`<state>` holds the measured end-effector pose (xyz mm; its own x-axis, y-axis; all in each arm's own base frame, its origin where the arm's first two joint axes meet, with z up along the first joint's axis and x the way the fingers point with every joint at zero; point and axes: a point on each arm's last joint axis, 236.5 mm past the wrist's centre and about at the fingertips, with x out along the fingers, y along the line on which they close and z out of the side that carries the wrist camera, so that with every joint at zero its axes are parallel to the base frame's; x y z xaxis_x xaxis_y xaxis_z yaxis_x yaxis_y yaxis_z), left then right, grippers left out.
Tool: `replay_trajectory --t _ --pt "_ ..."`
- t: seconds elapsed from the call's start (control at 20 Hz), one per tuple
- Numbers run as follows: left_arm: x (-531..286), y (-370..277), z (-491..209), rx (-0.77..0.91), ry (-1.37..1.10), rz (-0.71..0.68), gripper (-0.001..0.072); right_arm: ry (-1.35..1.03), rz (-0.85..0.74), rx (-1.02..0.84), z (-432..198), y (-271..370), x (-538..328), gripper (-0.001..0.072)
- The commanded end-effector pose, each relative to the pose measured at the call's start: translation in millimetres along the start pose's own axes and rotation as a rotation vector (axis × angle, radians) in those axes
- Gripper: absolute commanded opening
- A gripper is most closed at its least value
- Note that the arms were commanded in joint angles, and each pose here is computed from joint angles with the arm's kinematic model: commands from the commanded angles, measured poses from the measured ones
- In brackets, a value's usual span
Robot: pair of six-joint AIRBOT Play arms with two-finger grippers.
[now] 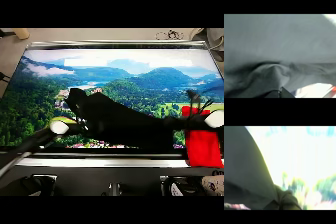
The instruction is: Fold the shirts.
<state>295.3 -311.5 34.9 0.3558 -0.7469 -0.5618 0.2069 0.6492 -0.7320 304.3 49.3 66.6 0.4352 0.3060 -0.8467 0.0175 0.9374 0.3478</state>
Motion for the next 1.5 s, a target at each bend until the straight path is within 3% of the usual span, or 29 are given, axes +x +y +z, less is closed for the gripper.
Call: replay_trajectory --t 0.0,0.1,0.25,0.4,0.5,0.8,1.05,1.3,1.45 --pt "-142.9 -92.5 107.8 0.373 -0.397 -0.058 0.0023 -0.399 0.025 -0.166 104.3 56.2 -128.7 0.0019" --pt "-264.9 -166.8 152.9 0.478 -0.723 -0.136 0.0023 -0.708 0.068 -0.26 141.9 104.9 -242.1 0.0019" --pt "-438.7 -258.0 156.8 0.628 -1.147 -0.211 0.0023 -1.08 0.098 -0.369 136.5 155.9 -387.0 0.0019" --pt "-510.8 -292.2 143.2 0.739 -1.325 -0.161 0.0023 -1.225 0.114 -0.413 111.6 175.6 -446.2 0.0019" --pt "-520.0 -285.1 150.9 0.779 -1.367 -0.056 0.0023 -1.21 0.101 -0.417 107.5 173.6 -444.1 0.0018" --pt "-497.1 -214.2 221.1 0.668 -1.335 0.208 0.0024 -0.926 0.048 -0.377 139.5 144.7 -357.8 0.0018" --pt "-384.2 -74.6 284.9 0.464 -0.933 0.404 0.0025 -0.351 0.041 -0.225 170.3 80.4 -161.0 0.0018" --pt "-237.4 66.0 303.6 0.237 -0.56 0.45 0.0029 -0.135 0.269 0.067 218.3 62.4 20.8 0.0019" --pt "-150.9 120.6 275.1 0.051 -0.332 0.418 0.003 0.059 0.391 0.259 198.1 64.3 87.9 0.0019"
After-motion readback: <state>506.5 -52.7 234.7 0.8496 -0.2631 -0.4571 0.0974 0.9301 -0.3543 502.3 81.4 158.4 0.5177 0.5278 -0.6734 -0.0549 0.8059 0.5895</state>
